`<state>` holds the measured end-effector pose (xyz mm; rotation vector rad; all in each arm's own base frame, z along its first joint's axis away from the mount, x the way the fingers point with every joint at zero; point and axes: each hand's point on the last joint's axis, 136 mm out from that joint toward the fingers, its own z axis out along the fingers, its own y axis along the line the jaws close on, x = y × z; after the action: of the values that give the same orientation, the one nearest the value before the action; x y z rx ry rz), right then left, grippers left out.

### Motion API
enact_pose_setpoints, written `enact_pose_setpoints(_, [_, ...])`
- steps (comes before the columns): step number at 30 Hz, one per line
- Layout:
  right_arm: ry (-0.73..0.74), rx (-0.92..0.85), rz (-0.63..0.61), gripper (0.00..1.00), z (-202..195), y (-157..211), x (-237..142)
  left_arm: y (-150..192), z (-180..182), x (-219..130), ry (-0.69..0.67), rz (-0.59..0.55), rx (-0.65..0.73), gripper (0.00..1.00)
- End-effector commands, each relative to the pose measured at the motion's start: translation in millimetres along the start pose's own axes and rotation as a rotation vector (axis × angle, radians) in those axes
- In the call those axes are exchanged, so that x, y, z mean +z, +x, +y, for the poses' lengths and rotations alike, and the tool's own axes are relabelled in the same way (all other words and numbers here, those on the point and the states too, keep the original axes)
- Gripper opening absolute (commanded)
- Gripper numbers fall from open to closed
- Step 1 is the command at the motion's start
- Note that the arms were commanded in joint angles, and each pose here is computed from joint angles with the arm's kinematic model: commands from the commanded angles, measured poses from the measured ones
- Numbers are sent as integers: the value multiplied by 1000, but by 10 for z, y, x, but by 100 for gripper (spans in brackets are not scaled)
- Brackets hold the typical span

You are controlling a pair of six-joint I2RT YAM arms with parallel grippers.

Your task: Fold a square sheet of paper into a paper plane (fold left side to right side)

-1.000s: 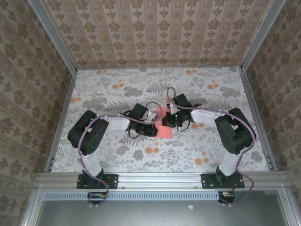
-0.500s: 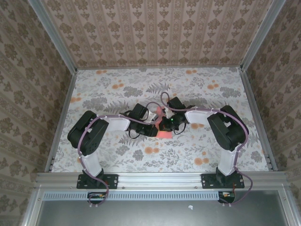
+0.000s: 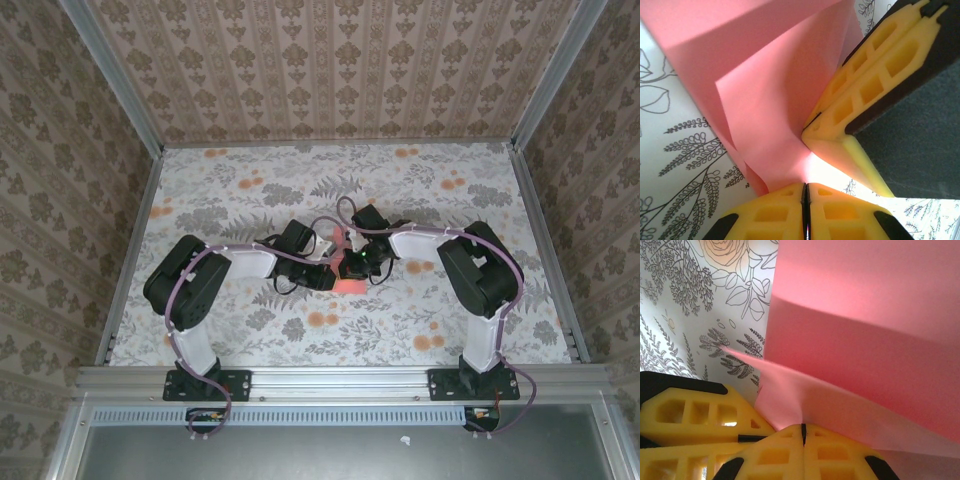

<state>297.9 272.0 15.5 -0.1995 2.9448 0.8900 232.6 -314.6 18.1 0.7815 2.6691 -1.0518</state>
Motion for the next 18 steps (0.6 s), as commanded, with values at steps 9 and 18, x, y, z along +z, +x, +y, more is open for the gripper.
enact_pose_setpoints(9, [141,31,35,0,-405,18,-22,453,338,120,-126,117,-51,11])
enact_pose_setpoints(18, [170,60,15,0,-598,-96,-154,465,339,122,-125,120,-52,11])
